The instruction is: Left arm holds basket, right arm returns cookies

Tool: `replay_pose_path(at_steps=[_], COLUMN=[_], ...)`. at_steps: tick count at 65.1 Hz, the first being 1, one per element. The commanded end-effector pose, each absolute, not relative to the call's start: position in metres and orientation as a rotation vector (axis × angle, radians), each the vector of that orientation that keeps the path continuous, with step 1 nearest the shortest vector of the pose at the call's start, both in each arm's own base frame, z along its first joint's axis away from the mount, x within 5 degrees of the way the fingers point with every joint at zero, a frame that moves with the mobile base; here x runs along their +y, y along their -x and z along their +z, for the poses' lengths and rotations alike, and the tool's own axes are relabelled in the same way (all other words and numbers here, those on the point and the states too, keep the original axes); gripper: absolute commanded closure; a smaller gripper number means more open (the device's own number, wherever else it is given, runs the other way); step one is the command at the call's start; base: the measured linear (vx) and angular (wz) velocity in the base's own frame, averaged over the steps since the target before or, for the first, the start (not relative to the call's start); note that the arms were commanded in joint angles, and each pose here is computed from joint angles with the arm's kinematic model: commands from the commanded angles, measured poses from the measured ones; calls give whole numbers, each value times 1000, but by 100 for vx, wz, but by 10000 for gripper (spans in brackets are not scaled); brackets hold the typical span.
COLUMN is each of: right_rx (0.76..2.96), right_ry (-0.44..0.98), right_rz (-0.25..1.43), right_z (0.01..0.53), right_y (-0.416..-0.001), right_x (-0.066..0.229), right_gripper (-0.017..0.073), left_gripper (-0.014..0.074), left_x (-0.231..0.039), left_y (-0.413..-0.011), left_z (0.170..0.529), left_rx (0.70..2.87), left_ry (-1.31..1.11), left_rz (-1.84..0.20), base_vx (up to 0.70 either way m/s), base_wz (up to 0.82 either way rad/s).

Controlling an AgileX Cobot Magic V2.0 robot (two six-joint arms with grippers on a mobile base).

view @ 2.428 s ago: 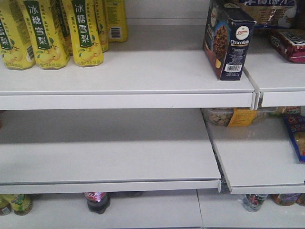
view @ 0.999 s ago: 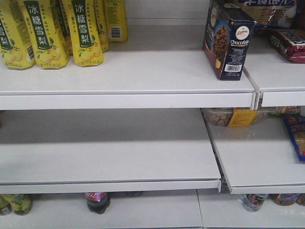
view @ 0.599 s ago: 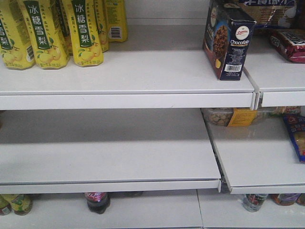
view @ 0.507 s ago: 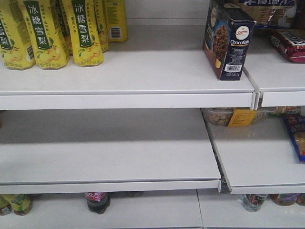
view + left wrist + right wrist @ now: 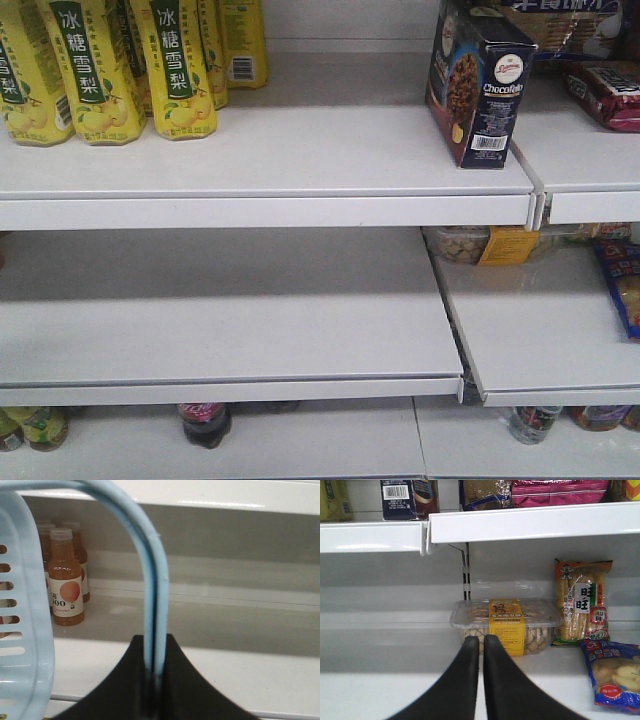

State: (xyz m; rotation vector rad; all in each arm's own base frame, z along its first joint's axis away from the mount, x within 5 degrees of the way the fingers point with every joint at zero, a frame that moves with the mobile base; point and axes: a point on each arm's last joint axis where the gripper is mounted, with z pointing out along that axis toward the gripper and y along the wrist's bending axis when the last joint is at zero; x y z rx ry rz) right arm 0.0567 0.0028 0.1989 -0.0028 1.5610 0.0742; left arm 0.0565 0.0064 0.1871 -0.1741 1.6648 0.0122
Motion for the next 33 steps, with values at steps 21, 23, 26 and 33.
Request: replay_pose_path(at_steps=[21,23,26,33], right_rx=[1499,1499,1499,1499], right_ry=[4,4,4,4], right_rz=[59,59,59,59], right_z=[199,199,199,199], right_y=[-56,-56,-56,-56], right_x=[2,2,2,2], right_gripper=[570,570,570,570], left_gripper=[596,596,596,596], left_x=[6,6,6,6], left_y=[-54,-54,-54,-54], left_z=[207,207,207,207], left_rx=[1522,1522,1522,1522], left_ry=[136,136,136,136], left_rz=[37,37,37,37], base_vx=[0,0,0,0], base_wz=[0,0,0,0])
